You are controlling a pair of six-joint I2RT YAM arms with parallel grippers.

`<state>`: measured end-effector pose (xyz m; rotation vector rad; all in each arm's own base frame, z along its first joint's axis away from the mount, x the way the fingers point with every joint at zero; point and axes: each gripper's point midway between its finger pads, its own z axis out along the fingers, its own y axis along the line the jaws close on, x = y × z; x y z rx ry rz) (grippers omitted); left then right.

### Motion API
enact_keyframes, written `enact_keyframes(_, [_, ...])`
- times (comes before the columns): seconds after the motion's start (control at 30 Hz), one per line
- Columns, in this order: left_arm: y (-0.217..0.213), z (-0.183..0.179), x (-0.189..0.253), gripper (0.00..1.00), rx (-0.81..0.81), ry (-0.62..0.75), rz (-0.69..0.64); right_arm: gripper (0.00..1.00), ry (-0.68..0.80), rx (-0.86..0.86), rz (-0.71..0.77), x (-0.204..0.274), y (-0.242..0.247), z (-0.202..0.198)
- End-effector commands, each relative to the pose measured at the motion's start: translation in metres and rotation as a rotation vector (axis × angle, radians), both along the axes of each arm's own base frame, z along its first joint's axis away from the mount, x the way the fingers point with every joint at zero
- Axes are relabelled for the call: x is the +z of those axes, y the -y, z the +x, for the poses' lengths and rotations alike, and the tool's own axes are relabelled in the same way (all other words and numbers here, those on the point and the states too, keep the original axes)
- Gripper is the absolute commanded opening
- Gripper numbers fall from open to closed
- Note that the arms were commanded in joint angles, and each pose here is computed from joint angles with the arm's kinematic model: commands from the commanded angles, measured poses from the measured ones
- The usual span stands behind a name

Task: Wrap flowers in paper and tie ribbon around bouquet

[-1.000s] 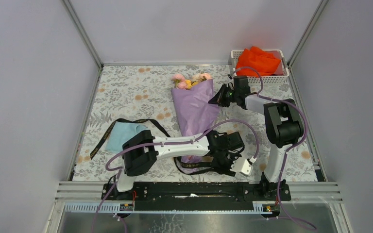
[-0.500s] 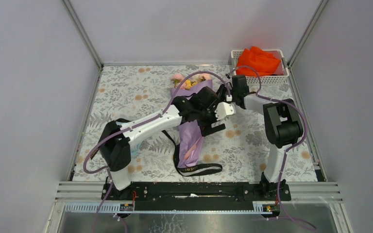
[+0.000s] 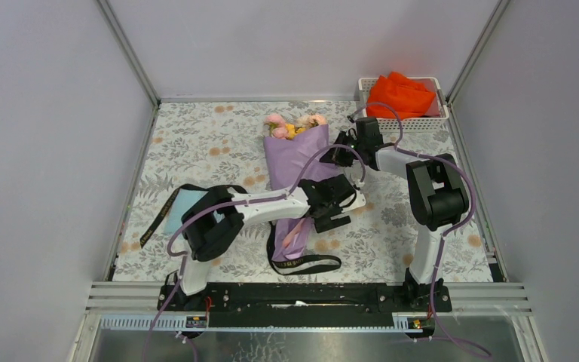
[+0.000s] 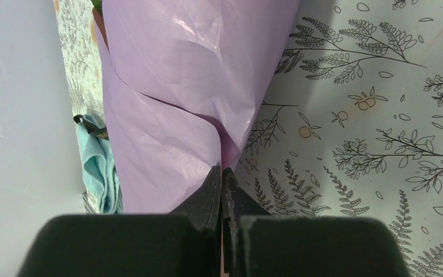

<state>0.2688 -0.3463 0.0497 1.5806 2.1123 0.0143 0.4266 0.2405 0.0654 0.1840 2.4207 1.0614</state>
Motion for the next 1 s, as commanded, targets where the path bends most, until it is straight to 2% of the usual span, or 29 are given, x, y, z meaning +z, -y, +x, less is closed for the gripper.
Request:
enact_keyframes(0.0, [0.009,0.025,-0.008,0.98,0.136,0.099,-0.016,0.00,0.074,-0.003,0.003,0.030,-0.006,0.007])
enact_keyframes(0.13, [0.006,0.028,-0.030,0.98,0.154,0.106,0.025,0.00,0.069,-0.004,-0.003,0.029,-0.006,0.005])
enact_keyframes(0.3, [0.001,0.038,-0.022,0.98,0.175,0.181,0.019,0.00,0.068,-0.001,-0.009,0.028,-0.004,0.002])
enact_keyframes(0.37, [0.000,0.039,-0.014,0.87,0.169,0.209,-0.002,0.00,0.063,0.003,-0.003,0.027,-0.005,0.001])
enact_keyframes(0.43, [-0.002,0.045,-0.006,0.66,0.170,0.252,-0.012,0.00,0.056,0.011,0.004,0.025,-0.007,-0.001])
enact_keyframes(0.47, [-0.004,0.047,-0.004,0.52,0.173,0.264,-0.010,0.01,0.052,0.016,0.008,0.024,-0.007,-0.002])
enact_keyframes(0.57, [-0.007,0.052,-0.001,0.16,0.185,0.268,-0.013,0.15,0.037,0.031,0.011,0.020,-0.007,-0.009])
enact_keyframes(0.63, [-0.008,0.054,-0.001,0.00,0.190,0.258,-0.021,0.29,0.024,0.046,0.009,0.016,-0.007,-0.017])
enact_keyframes(0.77, [-0.006,0.050,0.000,0.00,0.180,0.238,-0.046,0.67,-0.043,0.109,0.056,0.006,-0.014,-0.035])
enact_keyframes(0.8, [-0.005,0.050,0.001,0.00,0.177,0.236,-0.051,0.73,-0.059,0.124,0.077,0.004,-0.018,-0.039])
enact_keyframes(0.9, [-0.005,0.050,0.003,0.00,0.172,0.235,-0.057,0.84,-0.080,0.153,0.101,-0.001,-0.030,-0.046])
enact_keyframes(0.97, [-0.004,0.049,0.004,0.00,0.168,0.234,-0.062,0.88,-0.089,0.173,0.128,-0.002,-0.040,-0.048])
